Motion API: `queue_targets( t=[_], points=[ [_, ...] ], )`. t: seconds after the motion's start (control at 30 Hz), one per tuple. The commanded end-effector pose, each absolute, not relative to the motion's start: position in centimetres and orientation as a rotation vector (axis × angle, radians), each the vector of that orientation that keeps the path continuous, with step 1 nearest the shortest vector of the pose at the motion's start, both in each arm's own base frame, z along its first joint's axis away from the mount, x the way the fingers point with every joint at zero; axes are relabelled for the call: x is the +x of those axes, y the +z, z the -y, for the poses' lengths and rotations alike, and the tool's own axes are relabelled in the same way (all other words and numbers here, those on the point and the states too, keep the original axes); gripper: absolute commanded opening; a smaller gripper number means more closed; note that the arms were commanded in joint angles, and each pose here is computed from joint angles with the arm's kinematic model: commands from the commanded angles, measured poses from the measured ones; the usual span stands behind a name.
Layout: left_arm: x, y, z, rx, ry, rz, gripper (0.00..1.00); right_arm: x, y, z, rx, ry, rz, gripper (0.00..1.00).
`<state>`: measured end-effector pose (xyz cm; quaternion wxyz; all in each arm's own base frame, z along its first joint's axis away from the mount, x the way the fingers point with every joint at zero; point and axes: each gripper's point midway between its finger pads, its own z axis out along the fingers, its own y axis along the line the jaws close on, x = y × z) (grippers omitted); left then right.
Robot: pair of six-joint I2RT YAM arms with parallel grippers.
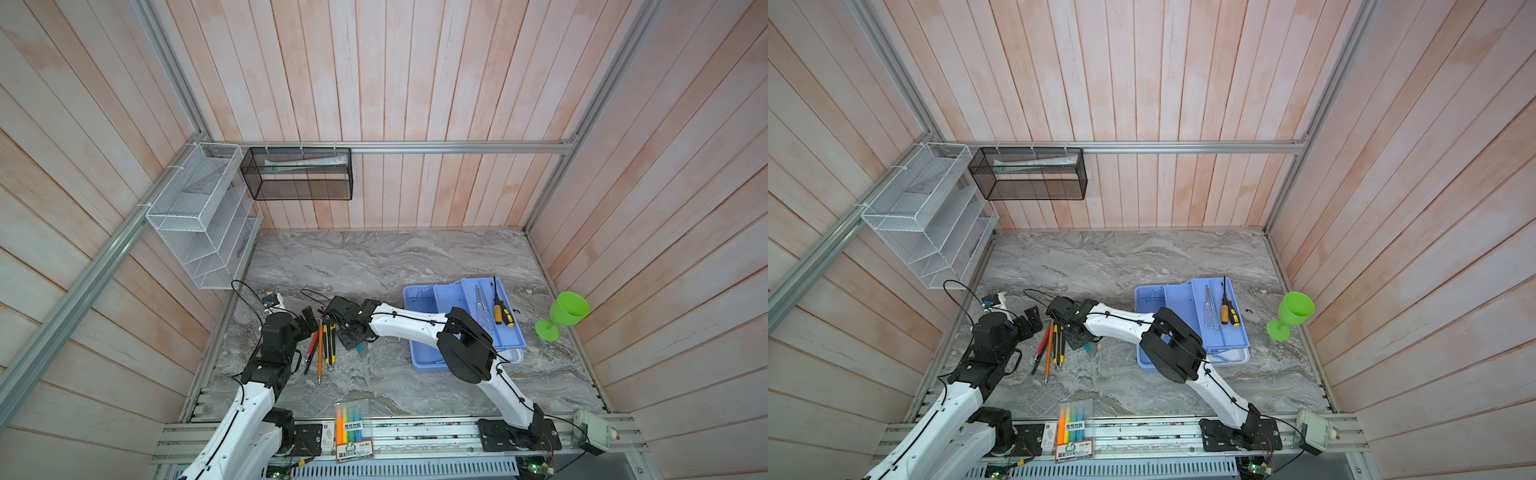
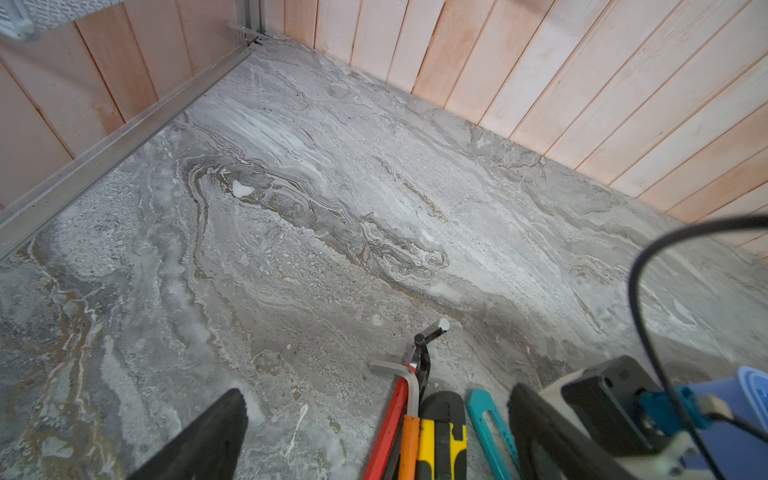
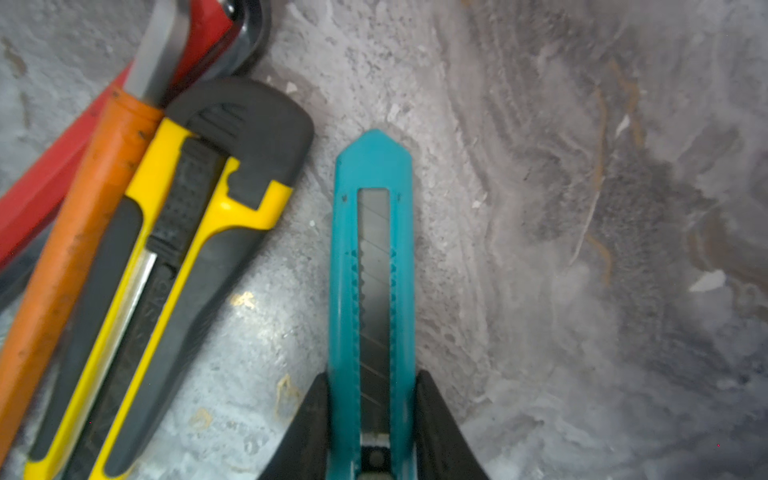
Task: Pack the tool kit
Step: 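Move the right gripper to the tool pile and grasp the teal box cutter, then carry the teal box cutter to the blue tray and lower it in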
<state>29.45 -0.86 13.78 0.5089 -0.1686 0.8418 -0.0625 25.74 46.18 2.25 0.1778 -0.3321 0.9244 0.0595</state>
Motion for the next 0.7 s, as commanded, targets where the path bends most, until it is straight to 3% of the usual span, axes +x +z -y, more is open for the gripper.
queue_targets(
  t=[0.0, 0.67],
  points=[
    [29.2, 13.4, 0.7, -0.413, -0.151, -2.033, 1.00, 25.8, 1.8, -44.1, -0.923, 0.060, -2.641, 0.27],
    [29.2, 13.4, 0.7, -0.413, -0.150, -2.034, 1.00, 27.2, 8.1, -43.0, -0.759, 0.231, -2.558, 0.10]
  ],
)
